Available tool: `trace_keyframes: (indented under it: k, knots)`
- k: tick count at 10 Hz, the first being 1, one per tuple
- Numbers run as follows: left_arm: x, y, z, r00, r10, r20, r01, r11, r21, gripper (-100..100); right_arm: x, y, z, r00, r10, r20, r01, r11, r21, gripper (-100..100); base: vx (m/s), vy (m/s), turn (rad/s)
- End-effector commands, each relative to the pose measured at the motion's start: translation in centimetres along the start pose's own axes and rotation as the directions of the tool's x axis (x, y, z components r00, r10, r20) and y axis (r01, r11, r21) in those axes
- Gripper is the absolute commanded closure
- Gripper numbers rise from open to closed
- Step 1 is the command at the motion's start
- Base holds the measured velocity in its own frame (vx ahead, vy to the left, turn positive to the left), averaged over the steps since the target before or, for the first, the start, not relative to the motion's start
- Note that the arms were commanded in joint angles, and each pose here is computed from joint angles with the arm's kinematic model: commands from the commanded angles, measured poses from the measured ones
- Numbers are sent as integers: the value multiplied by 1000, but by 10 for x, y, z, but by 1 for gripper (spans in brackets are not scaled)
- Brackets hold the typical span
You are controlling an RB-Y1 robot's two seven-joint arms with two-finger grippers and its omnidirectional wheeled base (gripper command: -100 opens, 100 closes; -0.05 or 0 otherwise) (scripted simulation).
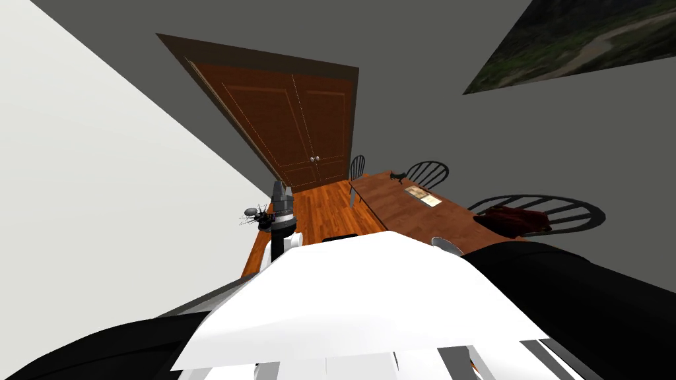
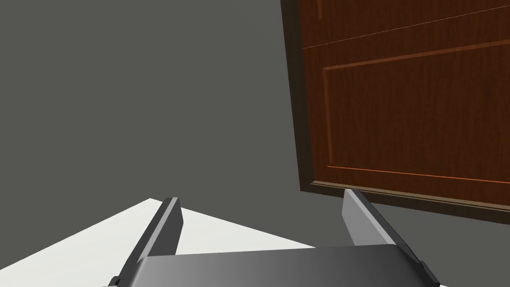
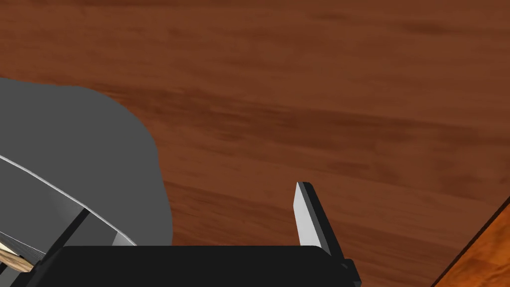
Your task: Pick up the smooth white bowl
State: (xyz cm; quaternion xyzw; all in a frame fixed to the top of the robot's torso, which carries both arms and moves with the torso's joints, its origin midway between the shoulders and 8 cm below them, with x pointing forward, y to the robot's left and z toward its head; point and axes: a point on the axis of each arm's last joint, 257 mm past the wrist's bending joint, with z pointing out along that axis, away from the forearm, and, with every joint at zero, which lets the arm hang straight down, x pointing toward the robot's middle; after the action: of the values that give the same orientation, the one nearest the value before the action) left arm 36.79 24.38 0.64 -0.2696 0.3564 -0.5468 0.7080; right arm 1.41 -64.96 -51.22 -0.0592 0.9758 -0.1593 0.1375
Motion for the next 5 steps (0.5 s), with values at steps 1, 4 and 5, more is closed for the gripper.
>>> trace_keyframes:
  k: [1,4,5]
  knots:
    - [0,0,0,1000,0,0,0,1000,0,0,8,0,-1,1000,20,-13,-20,1000,-1,-100,-45,17,-33]
    - [0,0,0,1000,0,0,0,1000,0,0,4,0,-1,996,85,4,-85,996,0,-100,-3,2,-14]
    - [0,0,0,1000,0,0,0,1000,0,0,7,-19,0,999,35,-20,-35,999,32,-100,-79,40,319]
